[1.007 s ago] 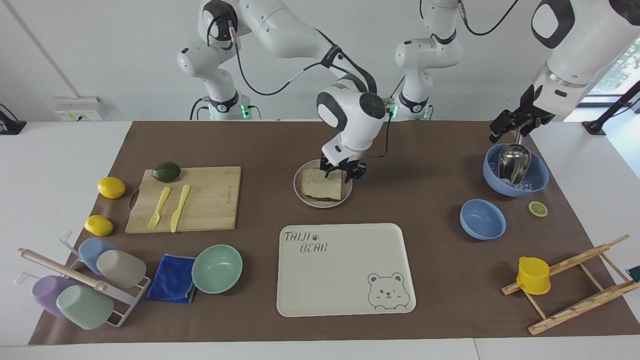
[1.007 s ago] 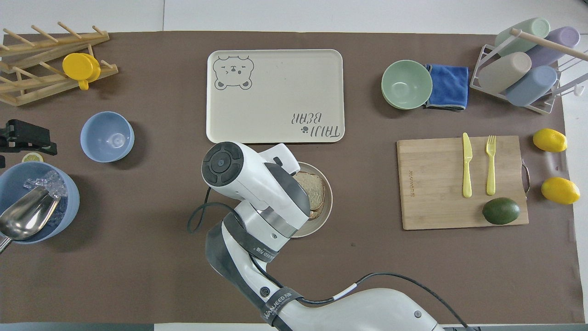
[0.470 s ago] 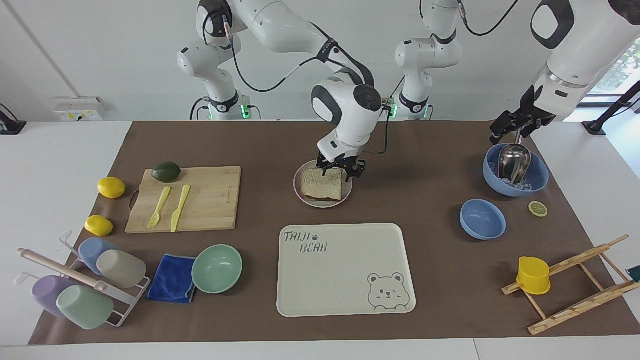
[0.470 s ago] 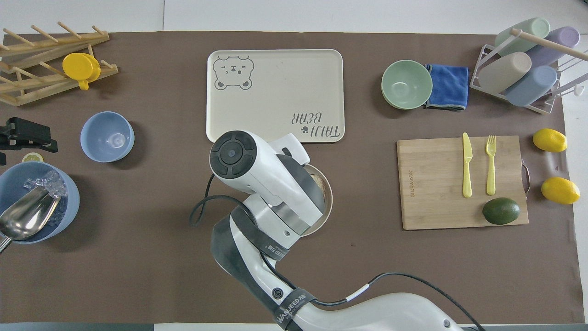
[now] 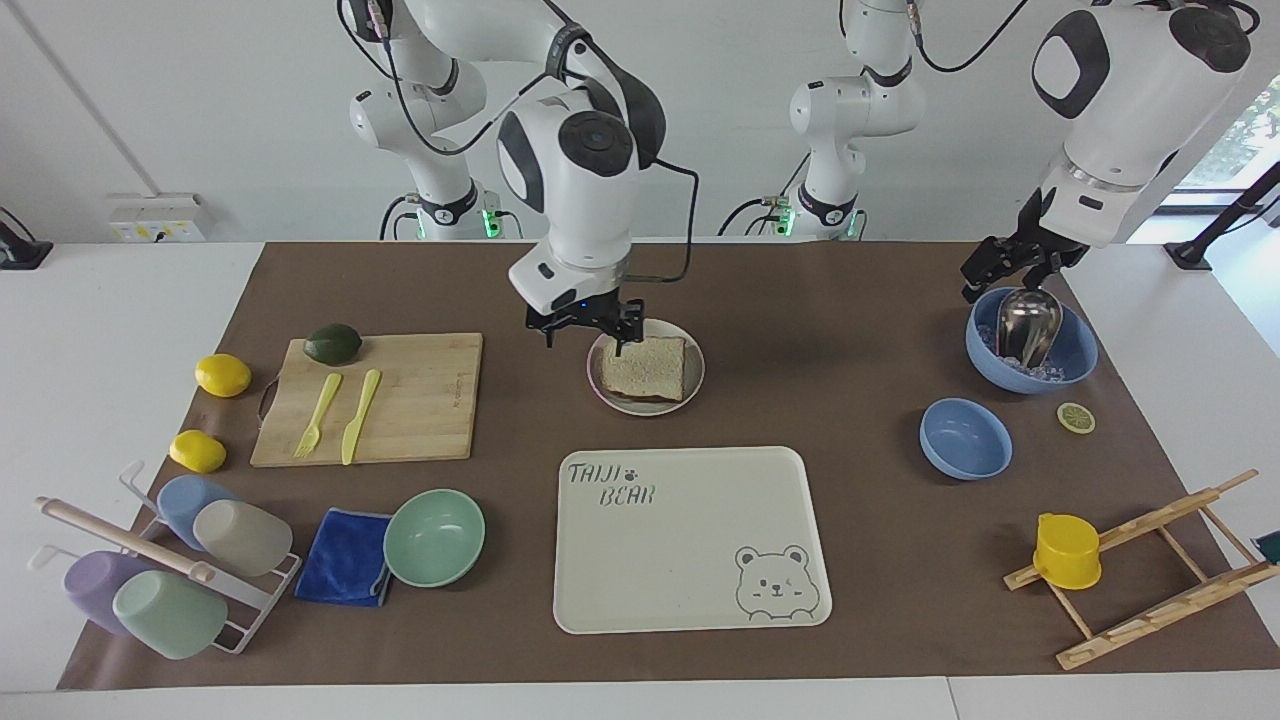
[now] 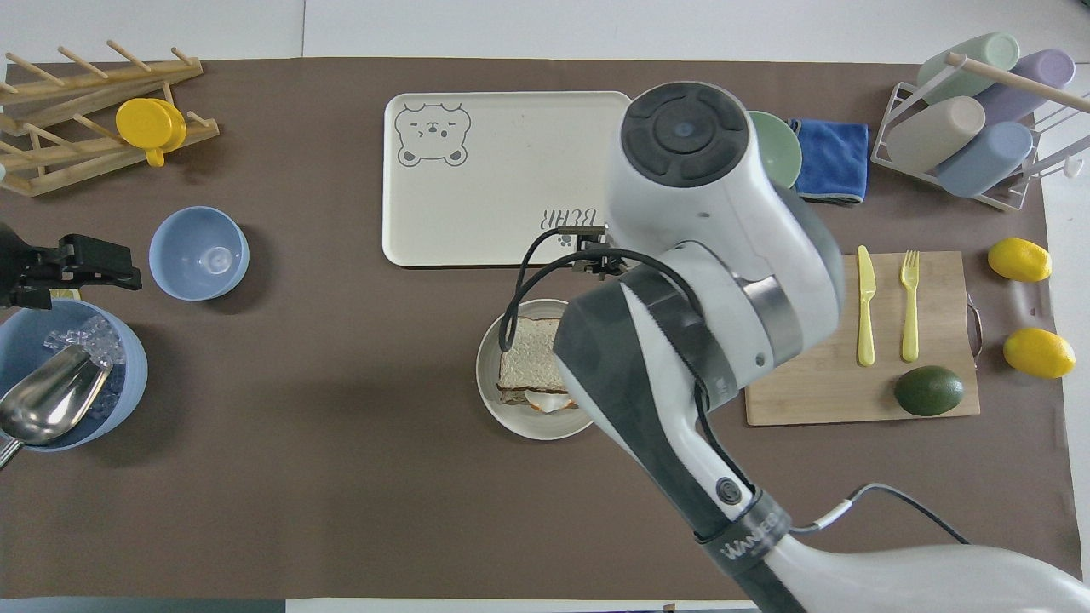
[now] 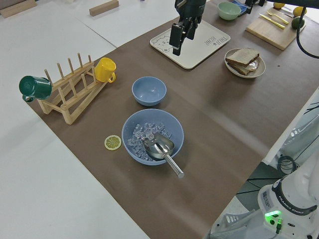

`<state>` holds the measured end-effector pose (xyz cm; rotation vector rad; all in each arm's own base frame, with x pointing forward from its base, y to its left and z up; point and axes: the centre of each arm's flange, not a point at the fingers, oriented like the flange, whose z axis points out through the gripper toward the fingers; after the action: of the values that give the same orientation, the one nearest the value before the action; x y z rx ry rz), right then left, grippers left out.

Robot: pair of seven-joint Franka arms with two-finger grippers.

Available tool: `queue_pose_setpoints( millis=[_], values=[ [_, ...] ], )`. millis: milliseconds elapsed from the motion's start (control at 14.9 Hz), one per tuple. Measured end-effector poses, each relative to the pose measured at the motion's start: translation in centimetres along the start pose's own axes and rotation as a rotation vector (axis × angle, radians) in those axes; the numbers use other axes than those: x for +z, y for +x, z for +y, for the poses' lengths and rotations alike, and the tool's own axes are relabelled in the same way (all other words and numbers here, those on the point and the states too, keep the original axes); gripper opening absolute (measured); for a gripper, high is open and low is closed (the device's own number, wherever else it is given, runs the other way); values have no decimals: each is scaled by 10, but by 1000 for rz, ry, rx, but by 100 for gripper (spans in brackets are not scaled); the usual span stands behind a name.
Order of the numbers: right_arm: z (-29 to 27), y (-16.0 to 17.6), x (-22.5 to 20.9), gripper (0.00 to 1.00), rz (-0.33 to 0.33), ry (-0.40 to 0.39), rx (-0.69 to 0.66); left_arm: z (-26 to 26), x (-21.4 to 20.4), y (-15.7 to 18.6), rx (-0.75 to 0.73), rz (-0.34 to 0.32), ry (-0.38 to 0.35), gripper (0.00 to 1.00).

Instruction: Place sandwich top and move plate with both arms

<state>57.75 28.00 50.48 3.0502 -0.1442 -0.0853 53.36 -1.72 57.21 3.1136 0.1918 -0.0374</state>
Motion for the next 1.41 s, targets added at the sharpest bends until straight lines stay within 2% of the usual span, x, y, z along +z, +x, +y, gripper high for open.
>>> queue_pose_setpoints(
  millis=[201, 403, 738, 1141, 1409],
  values=[
    [68, 18, -22, 100, -23, 42, -29, 35, 14, -8, 66, -6, 3, 100],
    [142, 25, -47, 100, -42, 88, 17, 67, 34, -17, 127, -12, 5, 100],
    [235, -2, -88, 100, -99, 108, -29, 132, 82, -42, 226, -12, -34, 100],
    [283, -21, -92, 100, -165, 123, -91, 230, 165, -72, 284, 11, -45, 100],
    [288, -26, -87, 100, -177, 128, -121, 252, 206, -72, 303, 19, -57, 100]
  ],
)
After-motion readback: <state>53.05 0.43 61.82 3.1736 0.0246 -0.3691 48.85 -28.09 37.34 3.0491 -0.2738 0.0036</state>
